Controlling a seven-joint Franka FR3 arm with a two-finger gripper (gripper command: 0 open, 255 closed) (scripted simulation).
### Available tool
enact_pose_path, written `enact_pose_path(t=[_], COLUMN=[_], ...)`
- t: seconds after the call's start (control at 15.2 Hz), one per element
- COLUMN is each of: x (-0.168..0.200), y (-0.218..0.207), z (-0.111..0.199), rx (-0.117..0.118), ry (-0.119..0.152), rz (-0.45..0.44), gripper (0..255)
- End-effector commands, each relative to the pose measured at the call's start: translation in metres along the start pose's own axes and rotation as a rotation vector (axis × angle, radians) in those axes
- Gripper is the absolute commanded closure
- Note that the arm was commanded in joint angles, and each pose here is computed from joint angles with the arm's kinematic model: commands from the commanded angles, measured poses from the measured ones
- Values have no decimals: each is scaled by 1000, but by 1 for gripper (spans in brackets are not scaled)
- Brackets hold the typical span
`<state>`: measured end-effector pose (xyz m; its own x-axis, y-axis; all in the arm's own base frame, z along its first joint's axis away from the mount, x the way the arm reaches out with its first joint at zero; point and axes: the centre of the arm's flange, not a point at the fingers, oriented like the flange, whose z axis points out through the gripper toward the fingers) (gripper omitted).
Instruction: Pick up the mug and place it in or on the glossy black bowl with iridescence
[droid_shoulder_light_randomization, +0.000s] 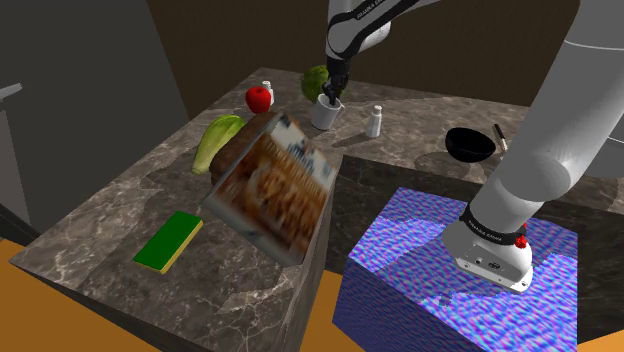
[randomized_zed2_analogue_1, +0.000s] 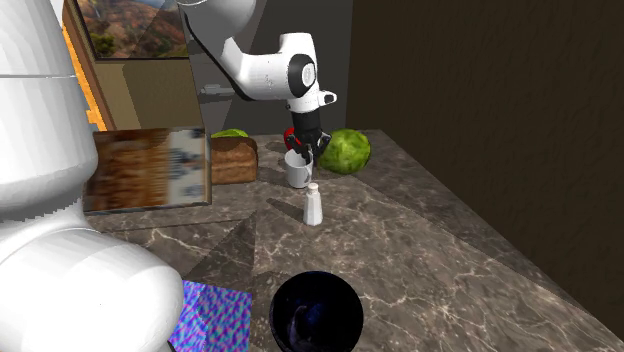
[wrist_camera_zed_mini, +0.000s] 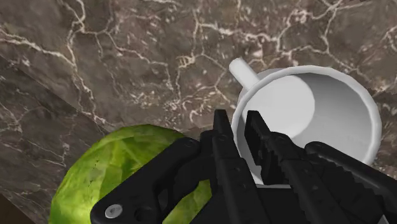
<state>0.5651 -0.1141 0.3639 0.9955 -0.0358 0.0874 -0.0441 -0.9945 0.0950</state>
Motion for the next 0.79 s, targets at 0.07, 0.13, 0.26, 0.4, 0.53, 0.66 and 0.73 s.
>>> enact_pose_path(t=[0.07, 0.13, 0.26, 0.4, 0.53, 0.66, 0.73], x=[-1, 0, 0, 1, 2, 3, 4], y=[0, -1, 0, 1, 2, 3, 4], z=[2, 2, -8, -19, -29, -40, -45], rx=[0, 0, 0, 0, 0, 0, 0], ry=[-6, -5, -5, -5, -5, -5, -5], rz=[0, 0, 0, 0, 0, 0, 0], gripper=[255, 255, 255, 255, 255, 255, 255])
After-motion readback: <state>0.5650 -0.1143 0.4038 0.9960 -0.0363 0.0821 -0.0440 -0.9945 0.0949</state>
